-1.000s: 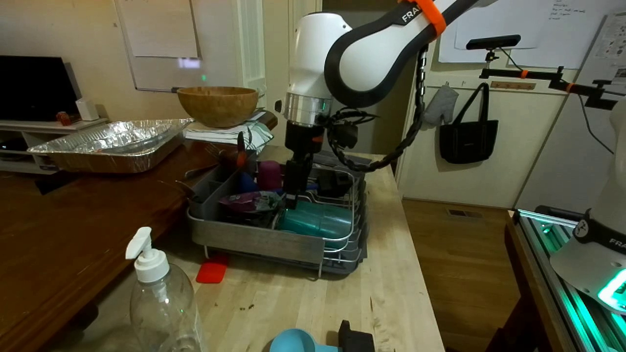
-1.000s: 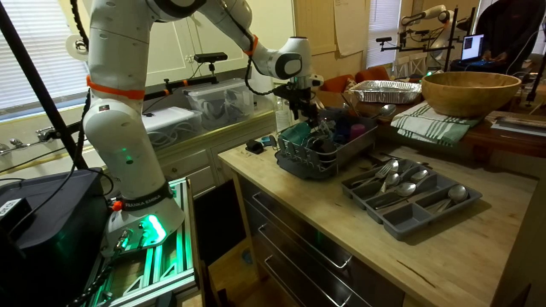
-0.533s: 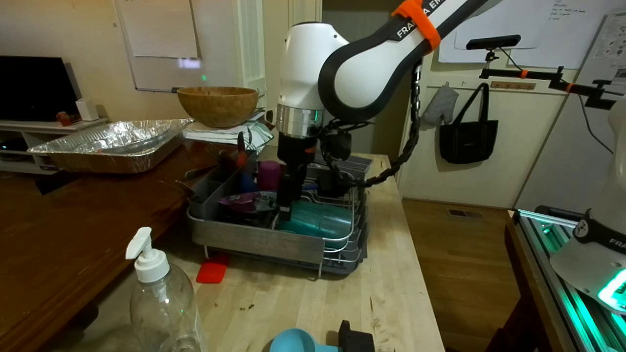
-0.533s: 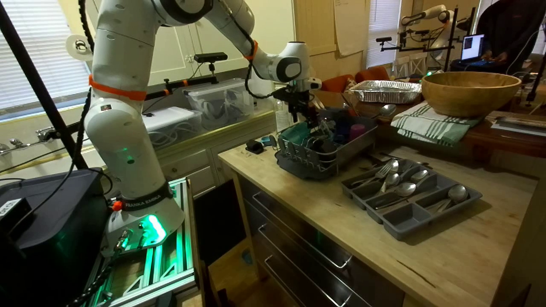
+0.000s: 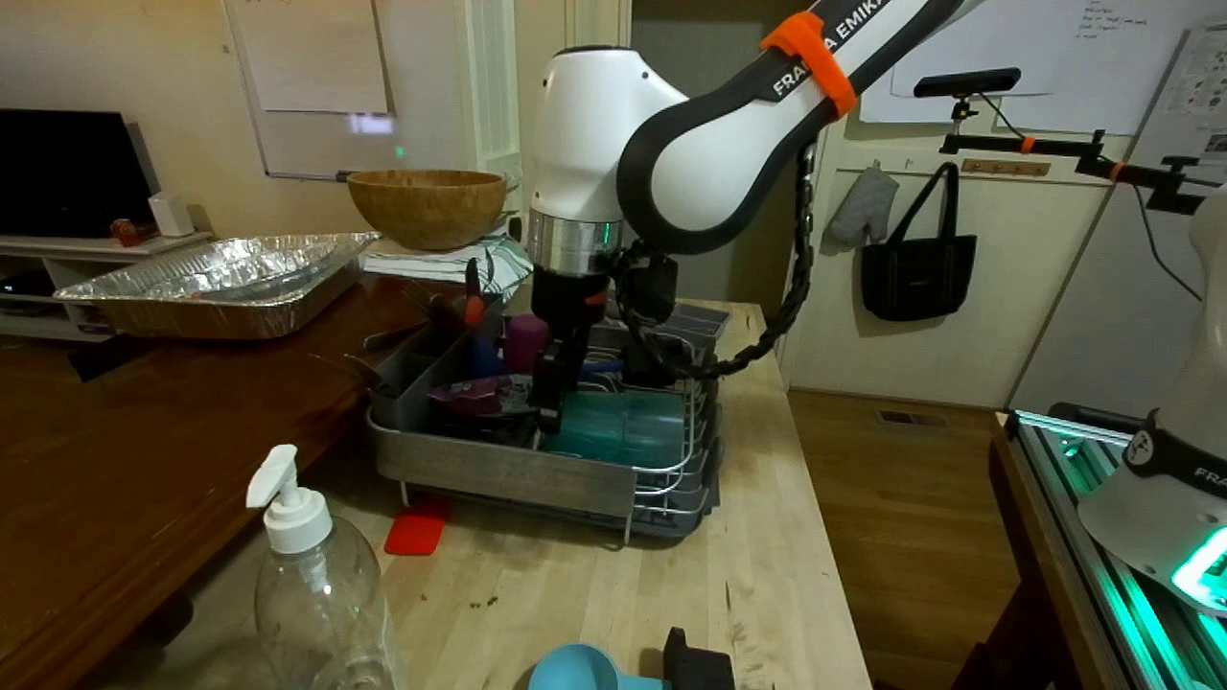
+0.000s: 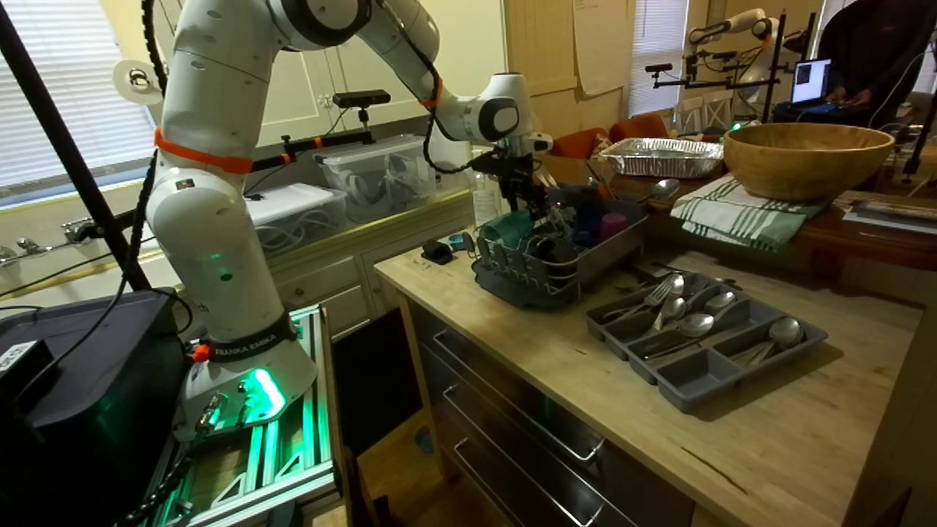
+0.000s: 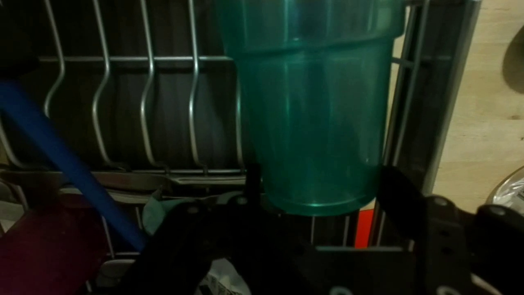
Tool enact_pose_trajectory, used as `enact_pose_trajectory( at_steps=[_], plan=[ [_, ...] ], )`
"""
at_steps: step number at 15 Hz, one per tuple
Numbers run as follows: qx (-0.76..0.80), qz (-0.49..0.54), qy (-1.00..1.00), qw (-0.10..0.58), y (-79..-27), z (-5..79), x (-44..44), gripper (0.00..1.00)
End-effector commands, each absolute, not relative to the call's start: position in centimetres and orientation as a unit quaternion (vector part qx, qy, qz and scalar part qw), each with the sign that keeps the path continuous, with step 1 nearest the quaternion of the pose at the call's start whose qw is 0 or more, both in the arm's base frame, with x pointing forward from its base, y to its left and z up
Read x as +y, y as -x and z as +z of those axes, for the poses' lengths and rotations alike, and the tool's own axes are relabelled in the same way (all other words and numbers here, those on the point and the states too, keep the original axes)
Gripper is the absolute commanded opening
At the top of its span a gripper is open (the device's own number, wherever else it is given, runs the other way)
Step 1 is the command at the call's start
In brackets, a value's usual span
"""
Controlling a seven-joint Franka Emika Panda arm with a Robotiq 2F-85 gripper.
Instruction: Put the green cup upside down then remove the sachet from the dish rack and put it on the right side of the counter.
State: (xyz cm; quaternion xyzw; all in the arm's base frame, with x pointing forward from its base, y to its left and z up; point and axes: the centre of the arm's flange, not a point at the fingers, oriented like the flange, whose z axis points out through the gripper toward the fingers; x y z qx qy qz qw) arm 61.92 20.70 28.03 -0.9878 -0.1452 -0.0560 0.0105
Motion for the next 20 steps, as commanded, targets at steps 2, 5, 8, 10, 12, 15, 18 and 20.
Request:
enact_pose_trajectory(
  at_steps=[2, 5, 8, 10, 12, 15, 18, 20],
  plan=[
    [-0.125, -0.1, 0.987, 0.0, -60.9, 30.4, 20.4, 0.47],
    [-0.104, -0.164, 0.981, 0.019, -59.7, 33.3, 19.4, 0.47],
    [-0.089, -0.216, 0.972, 0.035, -58.7, 35.6, 18.5, 0.47],
    [-0.091, -0.244, 0.965, 0.043, -57.9, 36.7, 18.1, 0.47],
    [-0.099, -0.269, 0.957, 0.052, -57.4, 37.2, 18.2, 0.47],
    [-0.113, -0.294, 0.946, 0.07, -57.0, 37.1, 18.9, 0.47],
    [-0.131, -0.286, 0.945, 0.087, -56.6, 36.1, 20.1, 0.47],
    [-0.139, -0.273, 0.947, 0.098, -56.3, 35.4, 20.8, 0.47]
  ],
)
